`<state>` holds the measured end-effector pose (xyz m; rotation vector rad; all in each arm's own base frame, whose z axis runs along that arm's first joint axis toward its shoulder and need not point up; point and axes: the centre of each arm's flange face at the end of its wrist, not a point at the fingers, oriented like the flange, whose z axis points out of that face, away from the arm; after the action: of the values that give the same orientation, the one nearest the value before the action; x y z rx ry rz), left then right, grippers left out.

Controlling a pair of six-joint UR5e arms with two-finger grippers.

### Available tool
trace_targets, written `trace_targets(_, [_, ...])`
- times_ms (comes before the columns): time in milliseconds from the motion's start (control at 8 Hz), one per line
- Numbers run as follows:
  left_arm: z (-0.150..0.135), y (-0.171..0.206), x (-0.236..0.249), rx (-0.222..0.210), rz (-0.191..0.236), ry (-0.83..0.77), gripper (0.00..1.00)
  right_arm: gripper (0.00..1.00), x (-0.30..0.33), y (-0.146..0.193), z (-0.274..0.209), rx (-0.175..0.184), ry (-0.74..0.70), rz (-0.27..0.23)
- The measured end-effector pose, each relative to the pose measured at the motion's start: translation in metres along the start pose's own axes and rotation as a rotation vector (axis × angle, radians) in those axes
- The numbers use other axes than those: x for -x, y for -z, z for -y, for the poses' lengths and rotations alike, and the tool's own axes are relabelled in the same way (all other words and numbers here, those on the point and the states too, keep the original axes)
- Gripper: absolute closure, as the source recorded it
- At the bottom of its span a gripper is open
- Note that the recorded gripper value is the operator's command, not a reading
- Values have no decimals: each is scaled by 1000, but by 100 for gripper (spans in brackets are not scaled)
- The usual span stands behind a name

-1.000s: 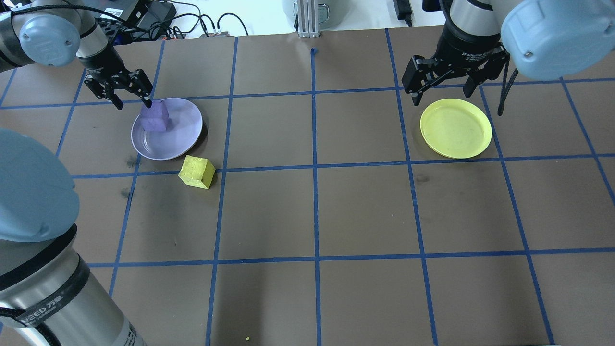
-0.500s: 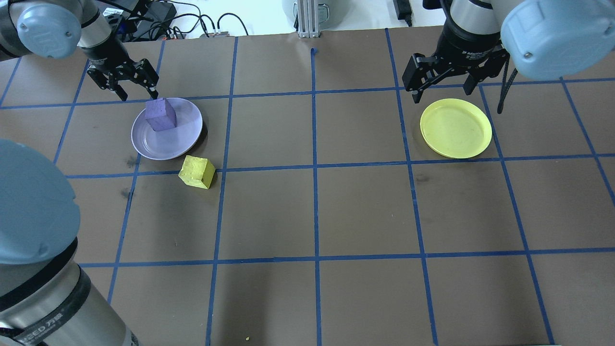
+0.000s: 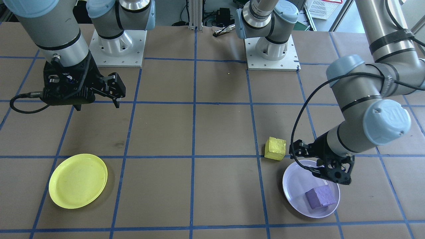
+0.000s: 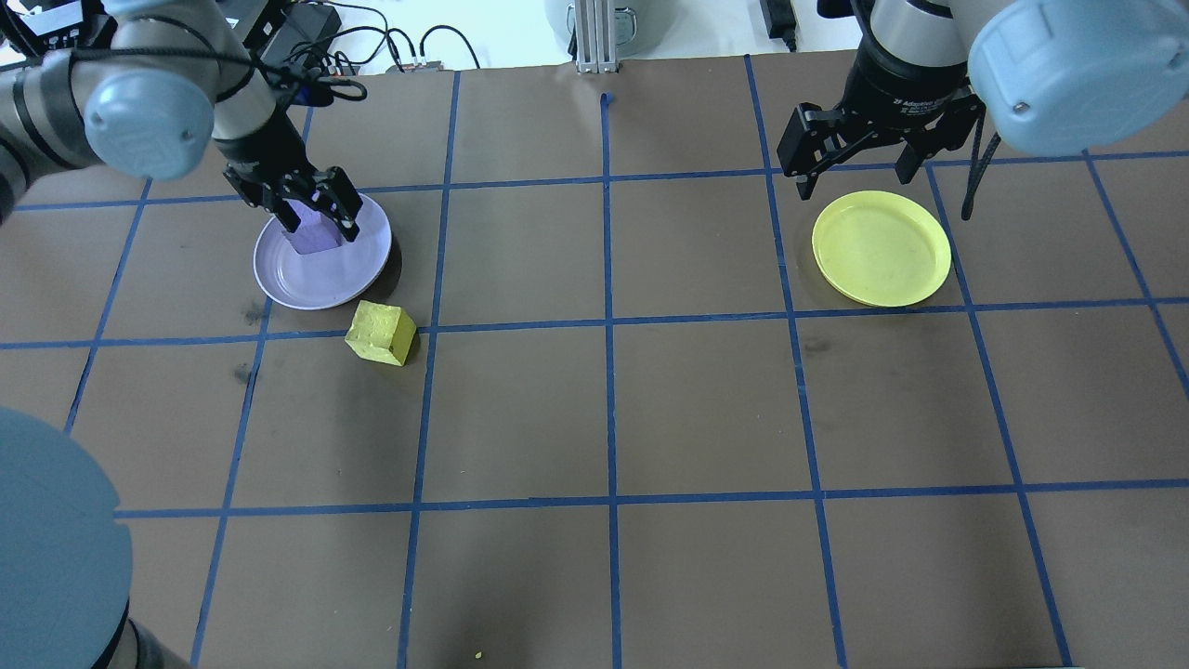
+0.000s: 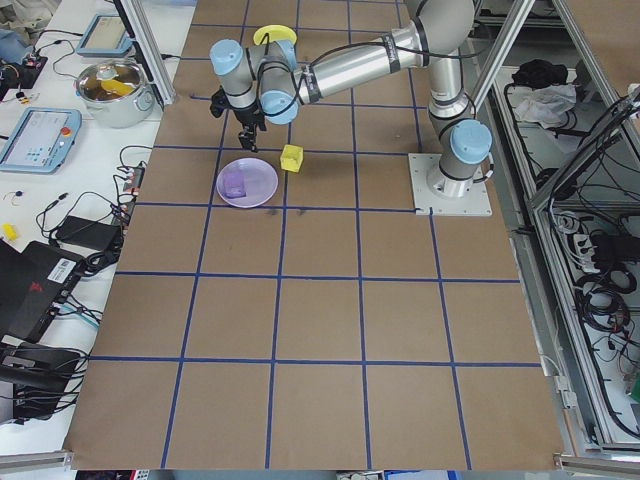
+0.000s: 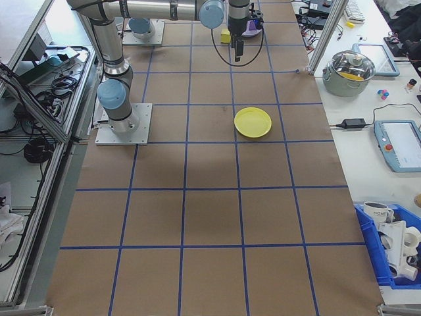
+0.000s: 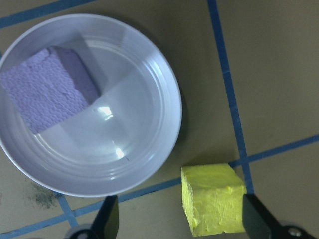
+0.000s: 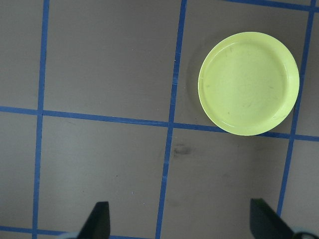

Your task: Sort blocks by color into plates

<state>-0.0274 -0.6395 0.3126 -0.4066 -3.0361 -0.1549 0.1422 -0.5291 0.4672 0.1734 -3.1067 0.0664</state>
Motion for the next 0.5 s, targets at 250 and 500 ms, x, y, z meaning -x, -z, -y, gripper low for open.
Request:
trace_targets(250, [-31, -36, -20, -9, 11, -68, 13, 0, 0, 0, 0, 0, 1, 0])
trace_targets(500, [-40, -56, -26, 4, -3, -80, 14, 0, 0, 0, 0, 1, 1, 0])
